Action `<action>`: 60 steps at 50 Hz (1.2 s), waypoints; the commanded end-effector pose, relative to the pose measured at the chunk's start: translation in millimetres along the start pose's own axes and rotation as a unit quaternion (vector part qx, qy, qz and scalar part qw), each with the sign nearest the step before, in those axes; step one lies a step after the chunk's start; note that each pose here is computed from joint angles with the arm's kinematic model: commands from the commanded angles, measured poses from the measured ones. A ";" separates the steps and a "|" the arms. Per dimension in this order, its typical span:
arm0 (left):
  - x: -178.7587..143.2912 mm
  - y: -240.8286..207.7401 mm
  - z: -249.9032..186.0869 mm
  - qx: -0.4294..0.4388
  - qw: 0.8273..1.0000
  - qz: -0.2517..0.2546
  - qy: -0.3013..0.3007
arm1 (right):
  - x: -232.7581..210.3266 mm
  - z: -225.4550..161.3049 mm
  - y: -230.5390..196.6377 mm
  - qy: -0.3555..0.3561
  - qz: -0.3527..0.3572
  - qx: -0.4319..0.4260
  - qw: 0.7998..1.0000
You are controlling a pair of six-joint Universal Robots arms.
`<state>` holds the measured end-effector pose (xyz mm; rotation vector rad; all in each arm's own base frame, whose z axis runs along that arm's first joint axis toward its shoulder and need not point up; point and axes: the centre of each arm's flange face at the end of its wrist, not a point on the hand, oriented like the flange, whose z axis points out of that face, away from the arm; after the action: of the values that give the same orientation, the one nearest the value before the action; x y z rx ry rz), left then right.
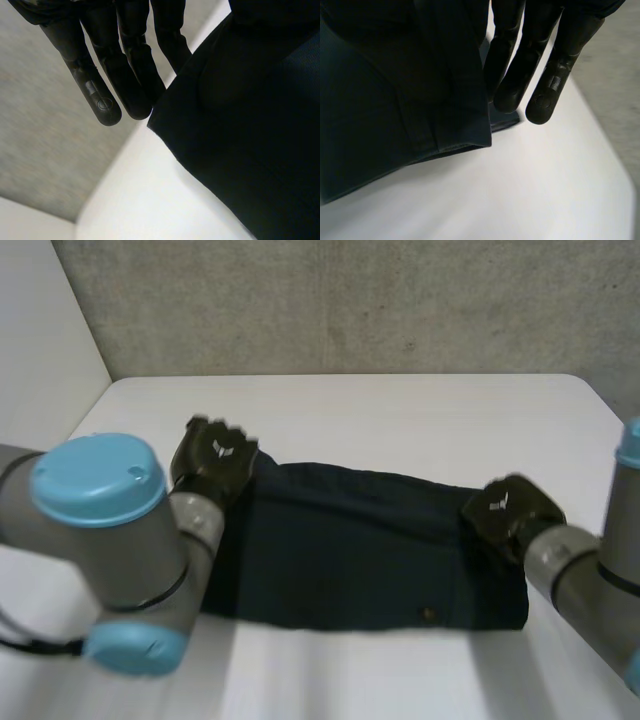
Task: Fold the shorts.
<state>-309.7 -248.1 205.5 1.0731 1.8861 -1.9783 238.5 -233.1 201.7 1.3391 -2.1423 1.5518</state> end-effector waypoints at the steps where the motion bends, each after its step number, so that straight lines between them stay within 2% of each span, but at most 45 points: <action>1: 25.3 11.9 74.5 0.073 0.996 0.046 -0.035 | 23.8 58.3 -14.4 0.126 -0.006 0.048 0.991; 8: 50.8 41.7 105.2 0.073 0.996 0.049 -0.017 | 11.8 117.4 -2.7 0.148 -0.053 0.061 0.986; 16: 54.0 44.7 126.1 0.117 0.991 0.023 -0.060 | 6.8 157.8 3.0 0.182 -0.052 0.094 0.977; 21: 59.0 44.8 114.9 0.116 0.992 -0.004 -0.046 | 14.5 148.6 -2.2 0.187 -0.026 0.101 0.977; 28: 16.3 6.5 77.7 0.134 0.988 -0.052 -0.055 | 37.2 80.2 -30.0 0.169 0.058 0.133 0.975; 32: -0.3 -4.3 39.9 0.117 0.988 -0.099 -0.034 | 12.3 45.0 -10.8 0.060 0.106 0.070 0.990; 36: -2.5 1.5 8.6 0.065 0.987 -0.148 0.008 | -2.4 30.4 4.8 0.006 0.174 0.026 0.984; 39: 1.0 10.1 -10.7 0.014 0.980 -0.193 0.041 | -9.9 27.4 24.1 -0.011 0.222 -0.004 0.975; 42: 4.5 17.6 -21.9 -0.026 0.972 -0.227 0.060 | -15.5 30.4 36.9 -0.016 0.230 0.003 0.973; 46: 7.2 25.0 -26.9 -0.051 0.964 -0.252 0.066 | -14.1 40.1 46.5 0.011 0.230 0.031 0.973; 51: 4.7 28.4 -23.7 -0.053 0.964 -0.254 0.058 | -12.5 51.3 51.8 0.030 0.230 0.049 0.972; 56: 2.3 30.8 -21.1 -0.056 0.964 -0.255 0.053 | -16.9 63.0 62.1 0.025 0.229 0.032 0.973; 60: 2.1 33.7 -21.8 -0.061 0.964 -0.255 0.052 | -3.8 65.3 67.8 0.043 0.227 0.026 0.973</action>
<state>-285.8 -229.9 181.4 0.7253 2.5120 -2.0461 223.3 -270.0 128.0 0.8341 -2.5021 1.8214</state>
